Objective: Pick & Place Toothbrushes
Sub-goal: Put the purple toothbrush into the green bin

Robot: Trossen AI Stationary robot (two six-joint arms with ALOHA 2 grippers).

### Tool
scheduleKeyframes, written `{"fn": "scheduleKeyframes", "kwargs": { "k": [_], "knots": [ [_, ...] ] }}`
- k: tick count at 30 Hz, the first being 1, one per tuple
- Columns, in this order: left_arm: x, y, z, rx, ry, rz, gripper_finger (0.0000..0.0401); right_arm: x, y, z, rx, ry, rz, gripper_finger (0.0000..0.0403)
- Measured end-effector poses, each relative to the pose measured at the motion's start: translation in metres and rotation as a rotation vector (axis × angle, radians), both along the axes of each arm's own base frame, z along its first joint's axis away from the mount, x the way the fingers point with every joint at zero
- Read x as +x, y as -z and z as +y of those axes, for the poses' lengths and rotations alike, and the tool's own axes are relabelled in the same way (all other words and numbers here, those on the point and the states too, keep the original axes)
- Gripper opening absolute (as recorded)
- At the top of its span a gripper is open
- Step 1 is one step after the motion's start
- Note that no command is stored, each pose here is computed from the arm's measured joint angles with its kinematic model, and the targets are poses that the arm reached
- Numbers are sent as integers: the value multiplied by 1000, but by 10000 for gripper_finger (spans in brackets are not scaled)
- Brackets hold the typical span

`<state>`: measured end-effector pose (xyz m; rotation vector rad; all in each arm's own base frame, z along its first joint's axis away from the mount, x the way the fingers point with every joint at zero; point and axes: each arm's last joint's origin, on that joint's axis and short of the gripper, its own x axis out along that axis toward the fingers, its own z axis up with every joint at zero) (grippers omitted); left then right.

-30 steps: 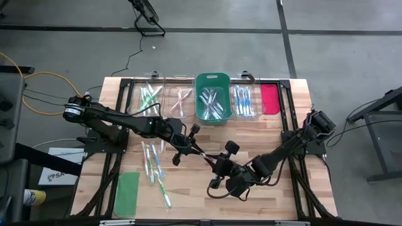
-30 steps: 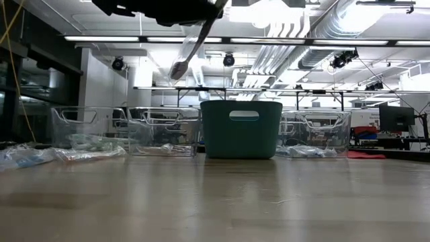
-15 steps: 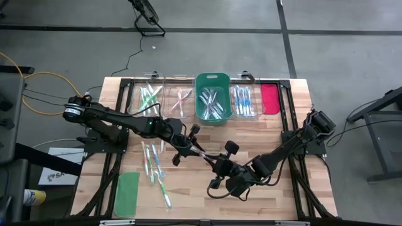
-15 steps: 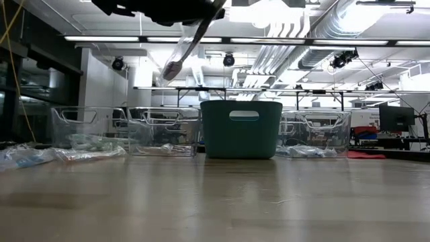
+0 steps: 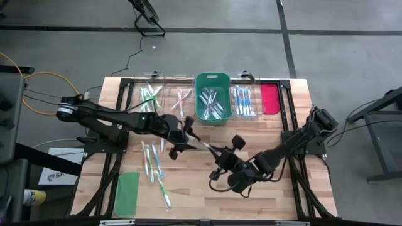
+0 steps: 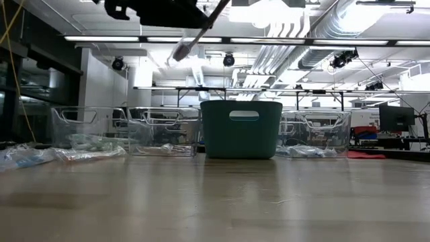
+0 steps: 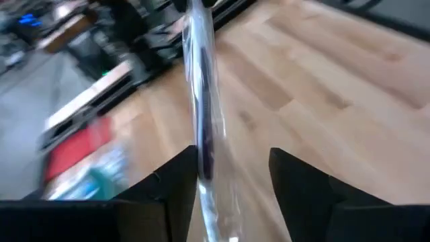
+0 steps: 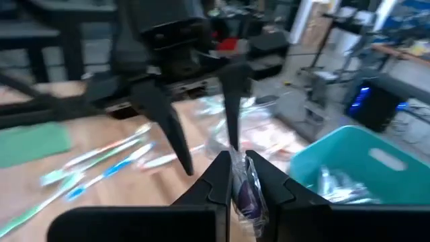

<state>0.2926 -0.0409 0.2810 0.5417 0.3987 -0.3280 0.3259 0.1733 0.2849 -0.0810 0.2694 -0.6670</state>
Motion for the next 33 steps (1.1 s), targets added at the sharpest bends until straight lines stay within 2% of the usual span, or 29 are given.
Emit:
{"fn": "scheduleKeyframes", "kwargs": {
  "k": [4,6,9,11,13,20,24,28,33],
  "knots": [
    [-6,-2,-2,59,-98,14,177,7,0,-24,-50,103,23,18],
    [-13,3,-4,71,-119,80,177,10,0,-44,-124,211,52,18],
    [-18,1,-4,90,-172,93,177,18,1,-64,-77,204,87,18],
    [-17,-4,-2,102,-212,51,177,21,3,-66,-16,150,93,18],
    [-17,-3,-2,122,-235,59,177,22,4,-68,-9,145,102,18],
    [-19,4,-1,128,-247,94,177,25,7,-95,-47,245,145,18],
    [-22,14,-1,132,-259,122,177,25,12,-115,-6,288,189,18],
    [-25,26,1,156,-299,141,177,23,15,-136,-10,360,227,18],
    [-30,42,3,166,-307,69,177,24,18,-163,14,415,267,40]
  ]
}}
